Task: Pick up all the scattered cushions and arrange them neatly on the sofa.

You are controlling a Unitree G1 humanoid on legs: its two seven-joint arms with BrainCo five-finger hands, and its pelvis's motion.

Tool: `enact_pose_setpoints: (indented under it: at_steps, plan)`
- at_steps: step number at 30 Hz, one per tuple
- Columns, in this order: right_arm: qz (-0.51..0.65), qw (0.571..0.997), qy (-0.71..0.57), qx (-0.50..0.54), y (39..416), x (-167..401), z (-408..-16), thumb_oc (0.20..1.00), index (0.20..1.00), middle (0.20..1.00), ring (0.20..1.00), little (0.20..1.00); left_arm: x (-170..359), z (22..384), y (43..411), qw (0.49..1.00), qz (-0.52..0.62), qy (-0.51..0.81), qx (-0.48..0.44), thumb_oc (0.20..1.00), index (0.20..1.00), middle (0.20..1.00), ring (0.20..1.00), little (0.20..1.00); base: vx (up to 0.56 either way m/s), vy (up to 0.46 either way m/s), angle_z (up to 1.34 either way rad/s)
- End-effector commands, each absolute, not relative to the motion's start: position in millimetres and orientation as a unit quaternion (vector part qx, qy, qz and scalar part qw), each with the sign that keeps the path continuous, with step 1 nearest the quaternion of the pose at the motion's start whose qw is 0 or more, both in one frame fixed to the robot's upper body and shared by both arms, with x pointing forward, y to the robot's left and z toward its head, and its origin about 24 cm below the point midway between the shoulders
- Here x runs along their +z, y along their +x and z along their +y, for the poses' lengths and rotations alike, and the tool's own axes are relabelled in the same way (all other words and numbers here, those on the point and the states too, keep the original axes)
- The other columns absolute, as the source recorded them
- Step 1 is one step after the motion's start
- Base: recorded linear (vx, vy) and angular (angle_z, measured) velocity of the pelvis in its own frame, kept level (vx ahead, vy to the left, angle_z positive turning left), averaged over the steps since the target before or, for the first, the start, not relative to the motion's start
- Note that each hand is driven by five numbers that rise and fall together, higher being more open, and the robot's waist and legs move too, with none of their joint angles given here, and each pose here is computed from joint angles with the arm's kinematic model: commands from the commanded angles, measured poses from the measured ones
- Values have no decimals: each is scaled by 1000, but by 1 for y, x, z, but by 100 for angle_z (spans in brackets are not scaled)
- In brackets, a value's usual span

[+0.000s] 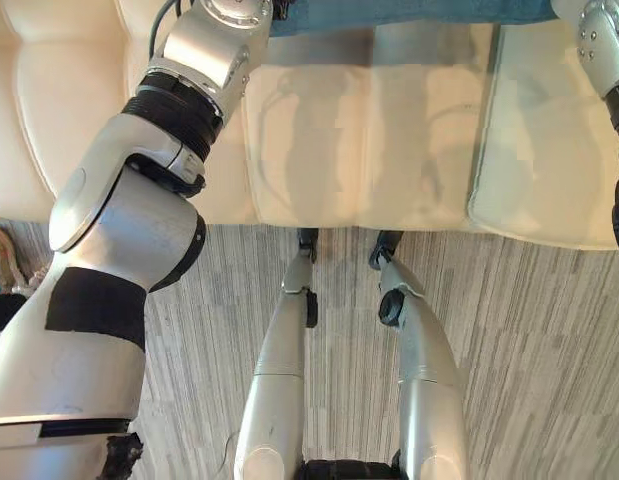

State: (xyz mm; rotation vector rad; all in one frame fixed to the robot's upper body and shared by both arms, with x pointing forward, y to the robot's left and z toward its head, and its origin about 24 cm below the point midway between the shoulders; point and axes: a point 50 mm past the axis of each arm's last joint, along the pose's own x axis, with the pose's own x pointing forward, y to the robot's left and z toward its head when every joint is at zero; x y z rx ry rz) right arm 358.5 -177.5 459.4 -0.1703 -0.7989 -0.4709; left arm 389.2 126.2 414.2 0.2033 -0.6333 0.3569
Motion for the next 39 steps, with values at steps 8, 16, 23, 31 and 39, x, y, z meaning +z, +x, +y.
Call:
enact_pose_setpoints:
  at_steps: [8,16,23,31,39]
  plan:
    - [-455,847,-127,-243,321,514,-188,1000,1000,1000,1000,1000,468,142,364,916,-373,33,144,1000,1000,1000,1000,1000,22,7,2]
    - [-440,831,-161,-300,317,508,-226,1000,1000,1000,1000,1000,454,207,364,906,-356,50,222,1000,1000,1000,1000,1000,0,0,0]
    - [-287,884,-130,-344,344,410,-313,1000,1000,1000,1000,1000,370,293,370,927,-264,17,265,1000,1000,1000,1000,1000,-18,-27,-9]
    - [-125,932,-90,-329,351,265,-353,1000,1000,1000,1000,1000,251,337,357,950,-149,6,275,1000,1000,1000,1000,1000,15,1,-5]
    - [152,955,-3,-255,288,23,-310,1000,1000,1000,1000,1000,19,328,272,952,156,-24,263,1000,1000,1000,1000,1000,58,53,-17]
